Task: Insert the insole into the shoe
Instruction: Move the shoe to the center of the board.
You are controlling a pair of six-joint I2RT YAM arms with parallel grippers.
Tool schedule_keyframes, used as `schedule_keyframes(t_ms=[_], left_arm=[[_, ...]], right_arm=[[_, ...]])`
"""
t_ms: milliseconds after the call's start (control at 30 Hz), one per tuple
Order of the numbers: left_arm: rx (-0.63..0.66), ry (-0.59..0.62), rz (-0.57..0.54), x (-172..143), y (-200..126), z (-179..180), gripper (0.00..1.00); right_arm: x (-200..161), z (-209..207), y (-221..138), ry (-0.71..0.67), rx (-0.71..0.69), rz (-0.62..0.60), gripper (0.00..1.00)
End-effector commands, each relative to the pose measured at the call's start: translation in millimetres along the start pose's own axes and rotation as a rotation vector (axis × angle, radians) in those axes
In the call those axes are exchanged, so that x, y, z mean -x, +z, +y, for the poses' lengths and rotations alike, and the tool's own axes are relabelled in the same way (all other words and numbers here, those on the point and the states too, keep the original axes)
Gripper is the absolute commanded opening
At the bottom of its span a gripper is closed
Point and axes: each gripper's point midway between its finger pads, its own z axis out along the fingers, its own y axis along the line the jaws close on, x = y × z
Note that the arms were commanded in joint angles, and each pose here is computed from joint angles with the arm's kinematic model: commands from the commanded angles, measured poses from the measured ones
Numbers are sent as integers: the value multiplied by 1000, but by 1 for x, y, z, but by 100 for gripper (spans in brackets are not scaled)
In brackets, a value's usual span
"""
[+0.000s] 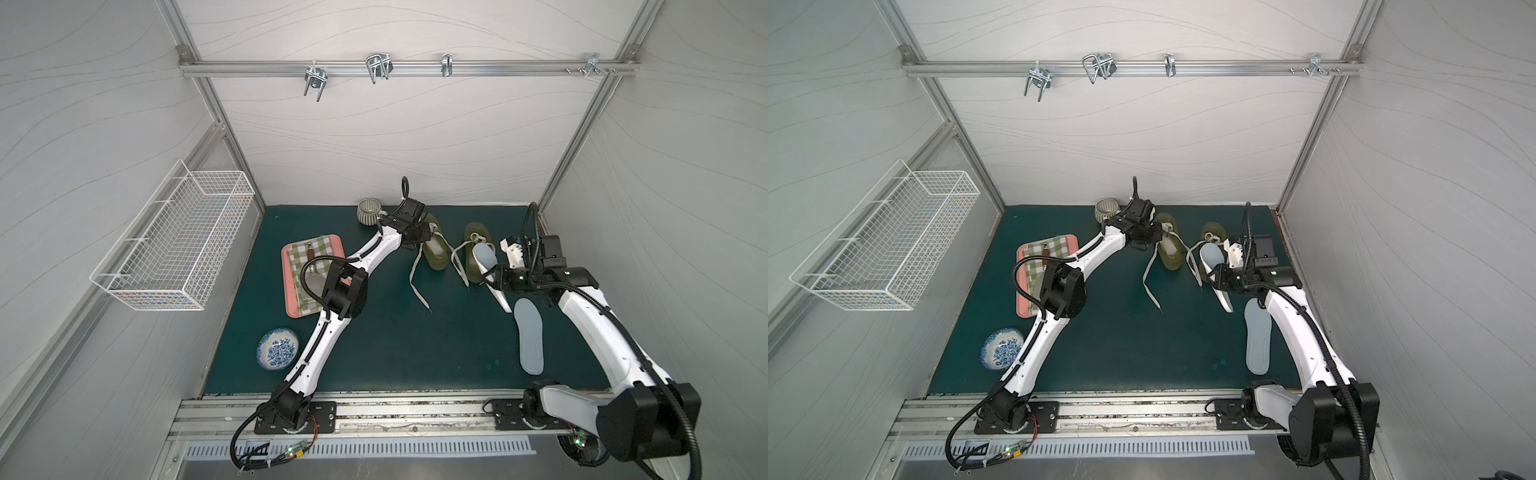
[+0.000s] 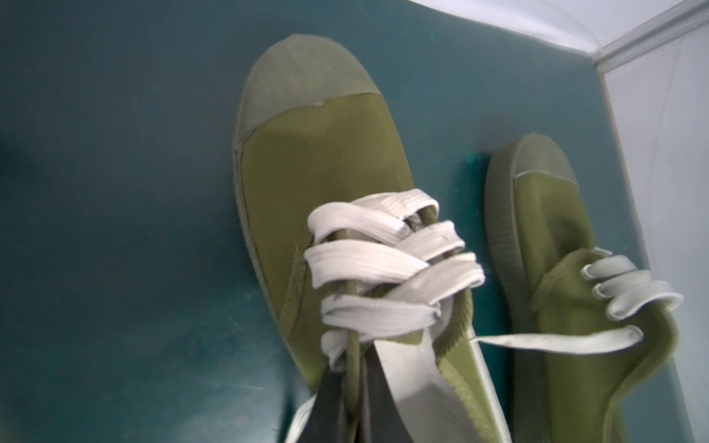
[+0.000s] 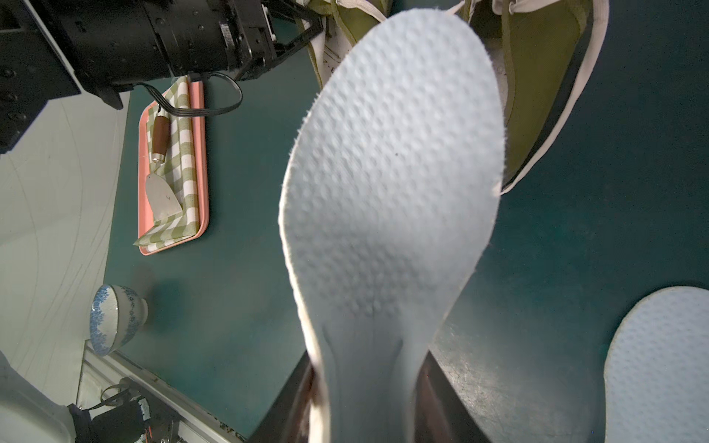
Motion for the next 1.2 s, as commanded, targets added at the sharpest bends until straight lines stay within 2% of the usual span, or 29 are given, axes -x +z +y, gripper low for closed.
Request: schedule_keyframes(t_ms=[0, 133, 300, 467, 667, 767, 867, 967, 1067, 1167], left_arm=[[24, -7, -101, 25, -30, -5, 0], [58, -50, -194, 30, -59, 6, 0], [59, -96, -207, 18, -91, 11, 0], [93, -207, -189, -20, -112, 37, 0], [-7, -363, -181, -63, -129, 39, 0], [-3, -372, -160, -79, -137, 36, 0], [106, -359, -240, -89, -162, 51, 0], [160, -374, -283, -100, -181, 67, 0], [156, -379, -271, -110, -189, 72, 0], [139, -368, -230, -120, -190, 70, 17]], right_arm=[[-1, 2, -2, -6, 16, 13, 38], [-2, 0, 1, -5, 10, 13, 37], [-5, 0, 6, -2, 26, 26, 36], [-14, 6, 15, -34, 22, 60, 36], [-30, 20, 22, -67, 33, 97, 35], [-37, 23, 21, -73, 36, 103, 35], [-45, 27, 20, -92, 42, 116, 35], [-57, 31, 25, -182, -9, 160, 36], [-68, 40, 34, -233, -17, 211, 35], [-71, 48, 37, -253, -14, 219, 35]])
